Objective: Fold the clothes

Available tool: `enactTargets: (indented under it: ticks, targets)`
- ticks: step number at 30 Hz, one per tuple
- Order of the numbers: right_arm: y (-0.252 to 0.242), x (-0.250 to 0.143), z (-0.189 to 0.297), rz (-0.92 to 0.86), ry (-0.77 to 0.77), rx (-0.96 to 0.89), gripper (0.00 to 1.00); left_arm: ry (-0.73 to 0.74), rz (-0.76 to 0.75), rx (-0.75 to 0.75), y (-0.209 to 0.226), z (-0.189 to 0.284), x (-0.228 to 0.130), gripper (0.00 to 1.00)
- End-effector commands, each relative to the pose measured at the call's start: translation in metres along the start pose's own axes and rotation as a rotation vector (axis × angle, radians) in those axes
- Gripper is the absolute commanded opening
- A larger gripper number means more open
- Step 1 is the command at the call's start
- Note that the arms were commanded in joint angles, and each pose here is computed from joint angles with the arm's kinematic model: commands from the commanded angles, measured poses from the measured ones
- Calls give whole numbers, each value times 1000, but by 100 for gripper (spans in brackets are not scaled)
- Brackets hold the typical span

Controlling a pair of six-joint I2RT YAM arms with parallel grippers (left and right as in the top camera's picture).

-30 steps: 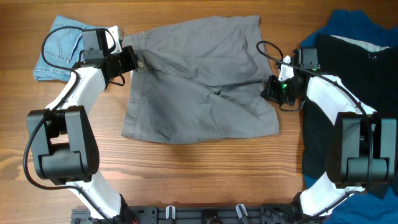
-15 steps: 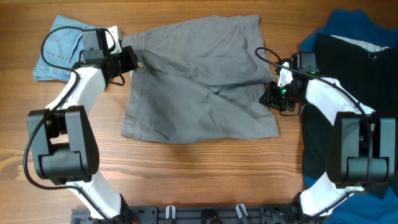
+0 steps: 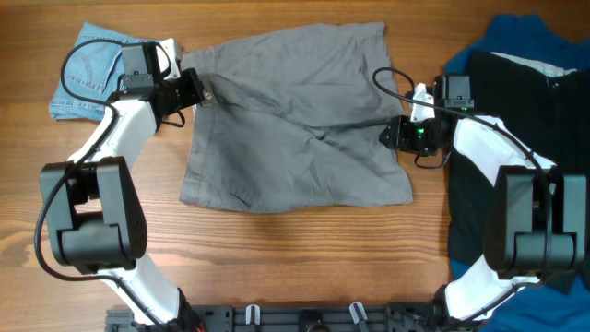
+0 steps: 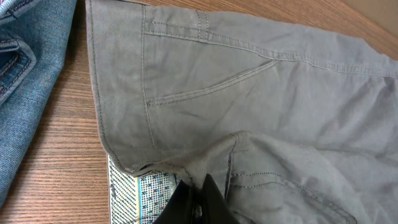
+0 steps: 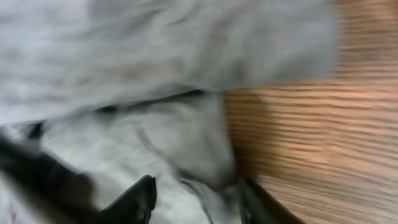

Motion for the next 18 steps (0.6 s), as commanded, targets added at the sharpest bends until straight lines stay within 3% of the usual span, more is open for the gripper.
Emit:
enactTargets:
  ticks: [1,4,5,10,13,18]
  targets:
    - [10,-5,-4,35,34,137,23,-47,-4,7,-6,12,13,4]
    - [9,-3,-2,34,25,137,6,-47,-4,7,-6,12,13,4]
    - [10,-1,-1,35,22,138,4,-47,-4,7,-6,12,13,4]
    - [26,13,21,-2,-19,186,4,-48,-4,7,-6,12,13,4]
    - [17,17,23,-279,-37,73,4,-48,-4,7,-6,12,13,4]
    - [9,20,23,-433,-80,-6,4,-48,-5,8,-6,12,13,4]
Point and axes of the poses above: each gripper's point midway between its finger pads, its own z axis back along the fingers, its own y axis along the line the jaws close on, x = y × z, the point moved 8 cm from there along z, back along the fingers, and after that the axes turned 1 degree about -z, right-handed, at the moved point
